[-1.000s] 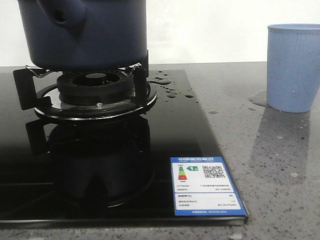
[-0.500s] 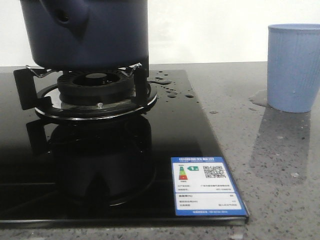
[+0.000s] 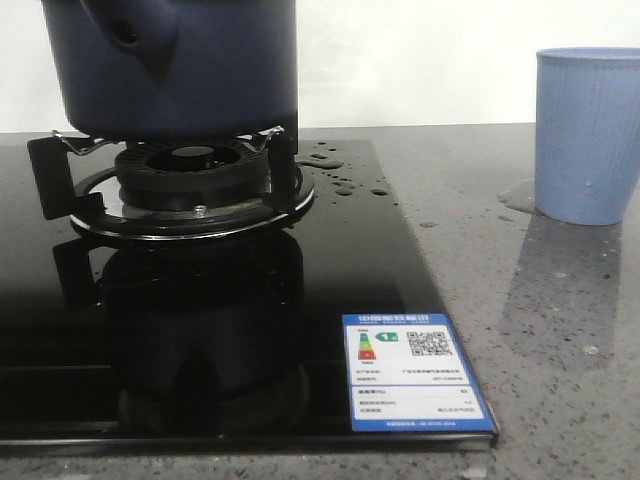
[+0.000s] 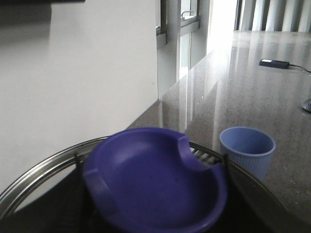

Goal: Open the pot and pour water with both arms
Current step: 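Close the right gripper around the light blue ribbed cup, then lift the cup with the right gripper toward the open saucepan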

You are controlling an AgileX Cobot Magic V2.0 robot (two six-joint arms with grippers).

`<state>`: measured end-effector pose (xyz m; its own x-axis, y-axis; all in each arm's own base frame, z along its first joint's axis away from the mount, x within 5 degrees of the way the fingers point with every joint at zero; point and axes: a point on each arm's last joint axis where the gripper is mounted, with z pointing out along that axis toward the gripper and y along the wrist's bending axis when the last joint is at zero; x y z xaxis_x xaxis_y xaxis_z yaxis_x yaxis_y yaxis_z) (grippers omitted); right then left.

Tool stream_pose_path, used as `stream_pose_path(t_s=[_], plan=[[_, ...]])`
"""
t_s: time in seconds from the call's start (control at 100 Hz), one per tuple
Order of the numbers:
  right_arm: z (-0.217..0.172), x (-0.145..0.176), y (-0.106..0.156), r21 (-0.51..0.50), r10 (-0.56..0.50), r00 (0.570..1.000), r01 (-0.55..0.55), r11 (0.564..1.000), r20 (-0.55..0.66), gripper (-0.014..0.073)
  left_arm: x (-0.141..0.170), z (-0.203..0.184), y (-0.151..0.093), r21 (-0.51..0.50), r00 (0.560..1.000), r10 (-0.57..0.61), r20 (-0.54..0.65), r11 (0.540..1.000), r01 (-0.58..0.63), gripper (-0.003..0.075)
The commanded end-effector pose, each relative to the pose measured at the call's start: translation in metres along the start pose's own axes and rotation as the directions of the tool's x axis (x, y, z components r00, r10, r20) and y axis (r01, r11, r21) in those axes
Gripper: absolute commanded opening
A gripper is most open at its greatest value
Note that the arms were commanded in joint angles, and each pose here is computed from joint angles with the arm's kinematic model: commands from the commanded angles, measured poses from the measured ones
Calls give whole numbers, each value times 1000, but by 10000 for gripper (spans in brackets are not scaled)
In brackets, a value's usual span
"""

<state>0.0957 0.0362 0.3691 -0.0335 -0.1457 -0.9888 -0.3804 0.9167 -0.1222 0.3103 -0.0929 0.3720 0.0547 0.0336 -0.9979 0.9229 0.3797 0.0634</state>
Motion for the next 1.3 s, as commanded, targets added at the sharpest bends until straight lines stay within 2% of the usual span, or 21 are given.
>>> stream_pose_path(t_s=[0.0,0.24,0.44,0.6,0.84,1.08,1.29], plan=[[9,6,-7,68,30,998,-33,997,49,666,-56,-14,-26,24,981,65,182,997,-70,295],[31,63,-14,182,65,998,-62,981,-11,666,-95,-33,-65,3,954,190,232,981,-196,295],[52,70,-18,218,60,998,-54,974,-21,666,-112,-43,-85,-24,935,250,253,967,-252,295],[73,75,-18,243,39,999,-36,969,-7,666,-114,-44,-87,-30,932,258,254,965,-259,295],[99,85,-4,201,11,1000,-6,980,-26,666,-112,-44,-87,-4,952,203,229,978,-208,295],[111,93,-11,317,78,997,-77,945,9,666,-111,-44,-88,3,954,206,219,977,-212,295],[123,109,-9,321,92,994,-67,945,-63,666,-111,-44,-88,3,954,206,219,977,-212,295]])
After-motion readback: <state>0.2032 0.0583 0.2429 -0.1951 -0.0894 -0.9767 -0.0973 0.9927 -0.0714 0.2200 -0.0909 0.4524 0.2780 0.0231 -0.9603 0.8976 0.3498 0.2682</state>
